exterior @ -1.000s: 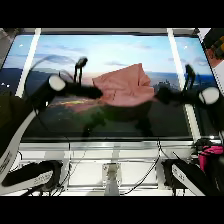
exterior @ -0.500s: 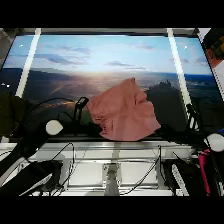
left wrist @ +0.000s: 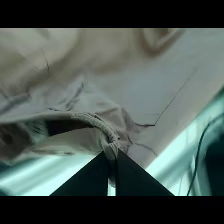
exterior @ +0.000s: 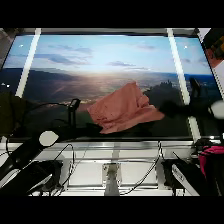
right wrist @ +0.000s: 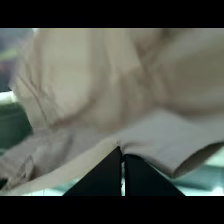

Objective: Fold the clothes and pants, and hang the long-sleeved shirts on hangers.

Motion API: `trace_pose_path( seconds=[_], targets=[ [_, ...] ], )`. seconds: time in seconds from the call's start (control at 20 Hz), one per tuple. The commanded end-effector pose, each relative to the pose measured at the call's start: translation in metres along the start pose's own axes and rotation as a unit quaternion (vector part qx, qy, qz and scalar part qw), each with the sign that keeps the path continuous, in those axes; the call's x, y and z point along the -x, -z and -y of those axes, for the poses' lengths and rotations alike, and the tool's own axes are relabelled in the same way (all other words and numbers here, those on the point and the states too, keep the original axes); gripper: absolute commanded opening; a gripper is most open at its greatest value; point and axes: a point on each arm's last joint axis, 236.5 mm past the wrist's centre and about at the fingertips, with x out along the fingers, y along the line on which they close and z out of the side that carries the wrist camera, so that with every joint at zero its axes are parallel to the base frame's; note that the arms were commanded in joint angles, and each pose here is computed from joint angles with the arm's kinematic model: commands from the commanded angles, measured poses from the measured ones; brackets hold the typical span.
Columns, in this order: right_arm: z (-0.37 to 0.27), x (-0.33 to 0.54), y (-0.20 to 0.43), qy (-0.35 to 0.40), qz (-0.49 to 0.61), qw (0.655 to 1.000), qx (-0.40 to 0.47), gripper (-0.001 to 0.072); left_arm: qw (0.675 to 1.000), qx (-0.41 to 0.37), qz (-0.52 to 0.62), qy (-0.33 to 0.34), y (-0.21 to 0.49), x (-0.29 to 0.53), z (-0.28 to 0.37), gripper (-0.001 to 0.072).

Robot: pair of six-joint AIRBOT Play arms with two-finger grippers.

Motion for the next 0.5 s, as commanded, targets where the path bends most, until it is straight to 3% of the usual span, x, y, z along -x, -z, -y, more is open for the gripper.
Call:
trace_pose_path(
  seconds=[0.0, 0.25, 0.4, 0.45],
  targets=[
    [-0.028, -0.046, -0.082, -0.035, 0.001, 0.998, 0.057, 0.0005, 0.993, 0.050, 0.111, 0.007, -0.052, 0.007, 0.001, 0.0013],
    [-0.098, -0.121, -0.128, -0.040, 0.001, 0.986, 0.163, 0.0005, 0.978, 0.099, 0.183, -0.011, -0.089, 0.007, -0.023, 0.0014],
    [-0.114, -0.173, -0.179, -0.036, 0.099, 0.982, 0.155, 0.0026, 0.967, 0.119, 0.222, -0.044, -0.108, -0.006, -0.053, 0.0019],
    [-0.119, -0.179, -0.199, -0.042, 0.147, 0.977, 0.150, 0.0172, 0.961, 0.121, 0.241, -0.057, -0.116, -0.010, -0.065, 0.0100]
  ],
)
